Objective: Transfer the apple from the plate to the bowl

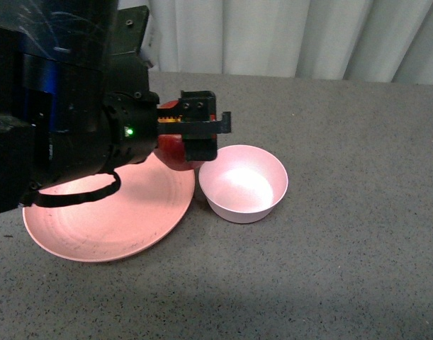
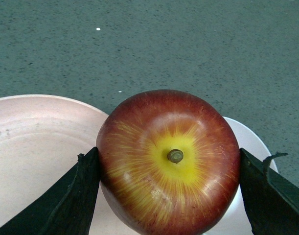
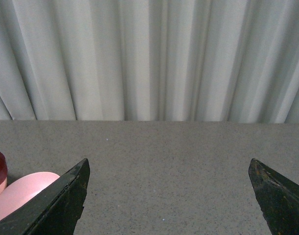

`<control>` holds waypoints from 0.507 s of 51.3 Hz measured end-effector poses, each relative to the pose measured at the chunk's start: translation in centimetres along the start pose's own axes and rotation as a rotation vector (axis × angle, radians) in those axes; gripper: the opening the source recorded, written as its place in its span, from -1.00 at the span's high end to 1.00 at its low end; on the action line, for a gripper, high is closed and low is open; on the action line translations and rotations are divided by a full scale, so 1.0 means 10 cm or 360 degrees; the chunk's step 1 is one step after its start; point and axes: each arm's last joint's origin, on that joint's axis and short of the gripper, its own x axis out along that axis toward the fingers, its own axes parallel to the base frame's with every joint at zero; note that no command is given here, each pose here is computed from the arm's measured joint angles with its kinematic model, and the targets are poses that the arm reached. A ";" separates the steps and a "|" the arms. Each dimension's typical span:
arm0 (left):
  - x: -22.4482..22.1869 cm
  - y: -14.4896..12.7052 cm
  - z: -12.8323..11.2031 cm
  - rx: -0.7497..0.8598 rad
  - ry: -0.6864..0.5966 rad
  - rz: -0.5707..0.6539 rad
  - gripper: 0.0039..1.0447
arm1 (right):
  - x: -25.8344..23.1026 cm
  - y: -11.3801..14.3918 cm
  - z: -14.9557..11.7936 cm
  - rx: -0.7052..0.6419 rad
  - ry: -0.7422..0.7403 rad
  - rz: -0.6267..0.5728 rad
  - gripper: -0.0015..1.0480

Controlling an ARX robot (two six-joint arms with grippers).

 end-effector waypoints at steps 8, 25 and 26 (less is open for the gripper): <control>0.06 -0.26 -0.04 0.0002 0.0009 -0.0062 -0.40 | 0.00 0.00 0.00 0.0000 0.0000 0.0000 -0.82; 0.25 -0.60 -0.14 0.0060 0.0055 -0.0143 -0.40 | 0.00 0.00 0.00 0.0000 0.0000 0.0000 -0.82; 0.26 -0.62 -0.15 0.0064 0.0057 -0.0142 -0.40 | 0.00 0.00 0.00 0.0000 0.0000 0.0000 -0.82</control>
